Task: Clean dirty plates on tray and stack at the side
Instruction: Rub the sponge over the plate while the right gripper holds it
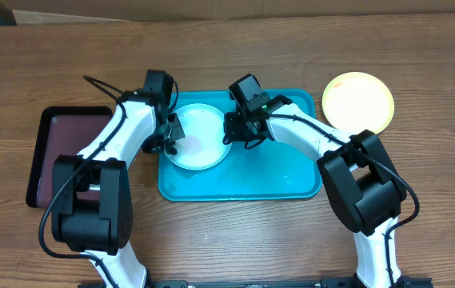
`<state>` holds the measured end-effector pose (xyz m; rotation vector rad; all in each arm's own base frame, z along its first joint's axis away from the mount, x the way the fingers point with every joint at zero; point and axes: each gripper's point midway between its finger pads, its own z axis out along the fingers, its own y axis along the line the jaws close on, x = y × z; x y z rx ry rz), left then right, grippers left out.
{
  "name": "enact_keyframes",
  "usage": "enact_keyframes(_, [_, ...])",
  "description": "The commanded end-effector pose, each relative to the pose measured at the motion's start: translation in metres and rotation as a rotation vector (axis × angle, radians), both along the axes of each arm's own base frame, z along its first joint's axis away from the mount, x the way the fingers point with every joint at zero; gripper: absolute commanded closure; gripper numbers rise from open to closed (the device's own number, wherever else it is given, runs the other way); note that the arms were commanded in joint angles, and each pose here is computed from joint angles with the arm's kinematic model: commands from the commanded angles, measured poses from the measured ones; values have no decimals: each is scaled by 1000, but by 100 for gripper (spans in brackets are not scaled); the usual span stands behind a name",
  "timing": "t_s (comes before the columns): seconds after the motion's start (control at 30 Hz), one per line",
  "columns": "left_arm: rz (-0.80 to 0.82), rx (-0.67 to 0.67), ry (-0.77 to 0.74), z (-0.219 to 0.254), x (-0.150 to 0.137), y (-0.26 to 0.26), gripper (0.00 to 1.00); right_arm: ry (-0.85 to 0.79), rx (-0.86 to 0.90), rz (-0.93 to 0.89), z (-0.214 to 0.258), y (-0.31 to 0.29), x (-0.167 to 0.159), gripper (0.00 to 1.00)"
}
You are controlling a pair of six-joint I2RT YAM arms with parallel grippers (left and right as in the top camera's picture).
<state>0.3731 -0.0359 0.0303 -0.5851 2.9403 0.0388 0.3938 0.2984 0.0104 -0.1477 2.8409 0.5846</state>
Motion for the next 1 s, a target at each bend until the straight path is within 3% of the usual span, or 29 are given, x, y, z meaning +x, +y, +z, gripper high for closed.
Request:
enact_keyframes(0.0, [0,31,-99,34,34,11,96,0,-48,-27,-10,-16,3,96])
enact_keyframes(0.17, [-128,-261,-170,48,52,-45,96,-16,-52,-33,-9,-16,7,96])
enact_keyframes(0.4, [-152,-345,-202,30,49,-80,96,-19,-50,-32,-9,-16,7,96])
enact_keyframes(0.7, [-135,-346,-206,3,38,-92,96,-16,-52,-32,-9,-16,6,96])
enact_keyframes(0.97, [-59,-150,-196,-8,37,-47,96,-4,-59,-31,-10,-18,4,96])
